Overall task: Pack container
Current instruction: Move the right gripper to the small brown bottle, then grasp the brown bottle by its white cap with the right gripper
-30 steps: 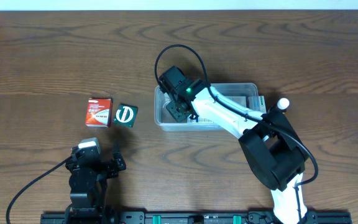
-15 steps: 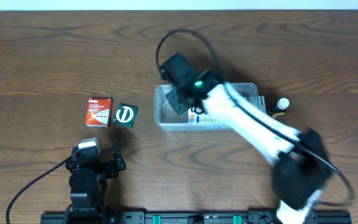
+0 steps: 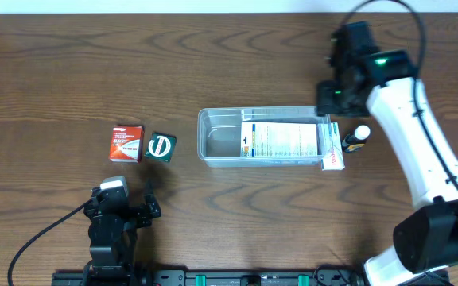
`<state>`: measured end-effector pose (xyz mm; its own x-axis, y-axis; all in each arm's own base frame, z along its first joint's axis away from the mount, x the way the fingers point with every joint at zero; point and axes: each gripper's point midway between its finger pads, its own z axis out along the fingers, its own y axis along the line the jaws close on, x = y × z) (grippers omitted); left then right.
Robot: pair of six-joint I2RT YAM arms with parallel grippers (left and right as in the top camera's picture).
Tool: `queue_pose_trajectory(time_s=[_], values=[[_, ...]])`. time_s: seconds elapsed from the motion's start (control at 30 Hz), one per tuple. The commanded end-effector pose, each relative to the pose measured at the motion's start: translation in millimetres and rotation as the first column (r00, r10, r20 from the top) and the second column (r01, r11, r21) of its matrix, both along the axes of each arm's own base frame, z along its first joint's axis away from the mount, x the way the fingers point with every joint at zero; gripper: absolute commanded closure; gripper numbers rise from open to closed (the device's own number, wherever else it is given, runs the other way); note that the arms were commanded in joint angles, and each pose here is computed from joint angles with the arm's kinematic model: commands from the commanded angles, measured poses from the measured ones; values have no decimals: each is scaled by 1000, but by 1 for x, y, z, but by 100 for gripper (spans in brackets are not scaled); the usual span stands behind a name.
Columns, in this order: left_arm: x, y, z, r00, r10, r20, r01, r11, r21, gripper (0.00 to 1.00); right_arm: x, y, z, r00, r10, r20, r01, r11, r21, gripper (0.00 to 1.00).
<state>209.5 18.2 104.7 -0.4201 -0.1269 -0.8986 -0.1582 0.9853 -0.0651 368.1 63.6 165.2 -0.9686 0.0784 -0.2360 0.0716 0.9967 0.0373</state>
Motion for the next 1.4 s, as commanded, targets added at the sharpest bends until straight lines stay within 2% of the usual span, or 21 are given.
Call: queue_pose_trajectory(time_s=[0.0,0.2,0.33,0.5,0.6,0.77,0.93,1.13,1.37], values=[[0,1,-2,1000,2,-3,-2,1000,9,2,-8,-15,0,997,-64,-42,65,997,41,40],[0,1,-2,1000,2,-3,-2,1000,9,2,-29,-28,-4,991,-30,-130,32,999,11,38],[0,1,-2,1000,2,-3,-2,1000,9,2,-30,-51,-3,990,-67,-127,54,993,-107,32],[0,1,-2,1000,2,-3,-2,1000,9,2,-31,-66,-4,985,-109,-131,94,989,-113,30],[0,1,-2,1000,2,-3,-2,1000,9,2,-33,-75,-7,977,-163,-140,149,983,-105,32],[0,1,-2,1000,2,-3,-2,1000,9,2,-43,-81,-21,930,-321,-180,314,947,-66,41],[0,1,-2,1000,2,-3,-2,1000,9,2,-43,-69,-39,931,-305,-202,310,951,-6,38],[0,1,-2,1000,2,-3,-2,1000,9,2,-44,-69,-63,960,-195,-199,198,980,-7,34],[0,1,-2,1000,2,-3,-2,1000,9,2,-37,-70,-80,957,-241,-163,245,969,3,36]])
